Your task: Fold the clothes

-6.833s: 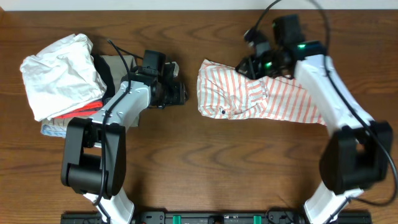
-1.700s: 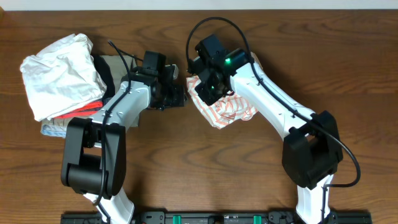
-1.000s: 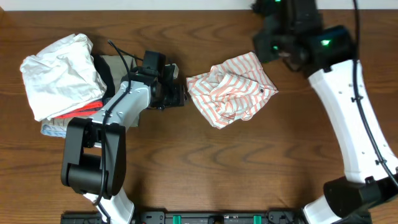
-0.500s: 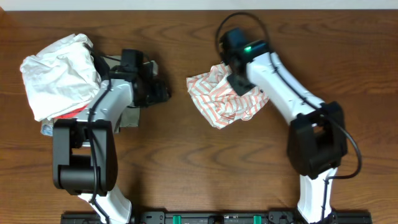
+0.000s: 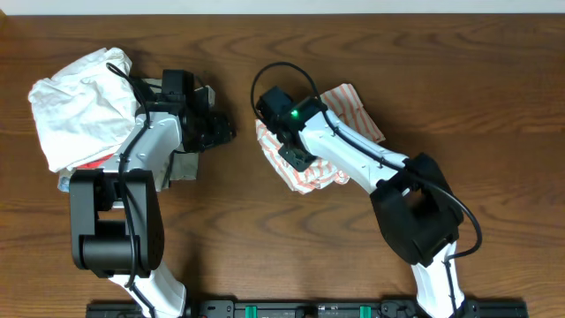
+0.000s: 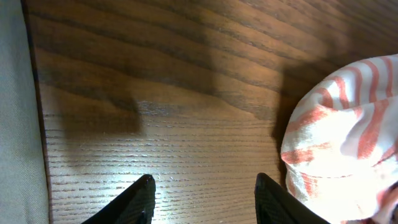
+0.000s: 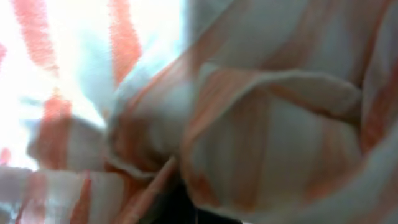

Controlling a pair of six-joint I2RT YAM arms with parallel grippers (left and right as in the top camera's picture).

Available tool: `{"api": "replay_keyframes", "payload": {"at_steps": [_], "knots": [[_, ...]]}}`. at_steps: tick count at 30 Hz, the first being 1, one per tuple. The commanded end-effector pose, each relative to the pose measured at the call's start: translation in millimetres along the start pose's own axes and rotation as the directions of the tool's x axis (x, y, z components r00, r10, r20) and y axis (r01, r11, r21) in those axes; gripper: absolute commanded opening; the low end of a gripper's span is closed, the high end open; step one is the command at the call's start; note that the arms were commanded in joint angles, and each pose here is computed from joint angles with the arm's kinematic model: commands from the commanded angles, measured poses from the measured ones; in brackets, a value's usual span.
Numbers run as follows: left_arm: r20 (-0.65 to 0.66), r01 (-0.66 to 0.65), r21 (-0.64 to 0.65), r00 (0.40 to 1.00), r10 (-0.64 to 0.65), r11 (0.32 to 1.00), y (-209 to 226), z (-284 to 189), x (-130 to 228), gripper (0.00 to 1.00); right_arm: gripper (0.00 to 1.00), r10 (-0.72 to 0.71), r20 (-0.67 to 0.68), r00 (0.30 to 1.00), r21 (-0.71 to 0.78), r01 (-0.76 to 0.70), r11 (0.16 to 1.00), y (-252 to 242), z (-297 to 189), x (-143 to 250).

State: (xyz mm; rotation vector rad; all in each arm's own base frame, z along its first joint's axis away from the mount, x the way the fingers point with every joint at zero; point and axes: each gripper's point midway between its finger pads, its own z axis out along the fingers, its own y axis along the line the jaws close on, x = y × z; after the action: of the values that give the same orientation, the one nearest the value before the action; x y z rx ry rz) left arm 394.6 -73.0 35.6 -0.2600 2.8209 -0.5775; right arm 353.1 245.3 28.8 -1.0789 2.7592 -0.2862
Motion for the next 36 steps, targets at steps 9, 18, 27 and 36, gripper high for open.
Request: {"api": "replay_keyframes", "payload": {"at_steps": [9, 18, 27, 36], "knots": [[-0.009, 0.004, 0.029, 1.000, -0.003, 1.000, -4, -1, 2, 0.52, 0.01, 0.148, 0.137, 0.979, 0.154, -0.169, 0.974, -49, -57, -18], [0.187, -0.185, 0.109, 0.969, 0.162, 0.977, -50, -45, -31, 0.51, 0.04, 0.330, 0.436, 0.837, 0.192, -0.445, 0.875, -155, -181, -9], [0.441, -0.524, 0.338, 0.822, 0.360, 0.782, -176, -91, -36, 0.46, 0.01, 0.555, 0.268, 0.787, 0.196, -0.609, 0.769, -222, -154, 74], [0.479, -0.671, 0.410, 0.735, 0.481, 0.617, -259, -51, 7, 0.47, 0.01, 0.715, 0.202, 0.669, 0.184, -0.743, 0.643, -249, -129, 116]]}}
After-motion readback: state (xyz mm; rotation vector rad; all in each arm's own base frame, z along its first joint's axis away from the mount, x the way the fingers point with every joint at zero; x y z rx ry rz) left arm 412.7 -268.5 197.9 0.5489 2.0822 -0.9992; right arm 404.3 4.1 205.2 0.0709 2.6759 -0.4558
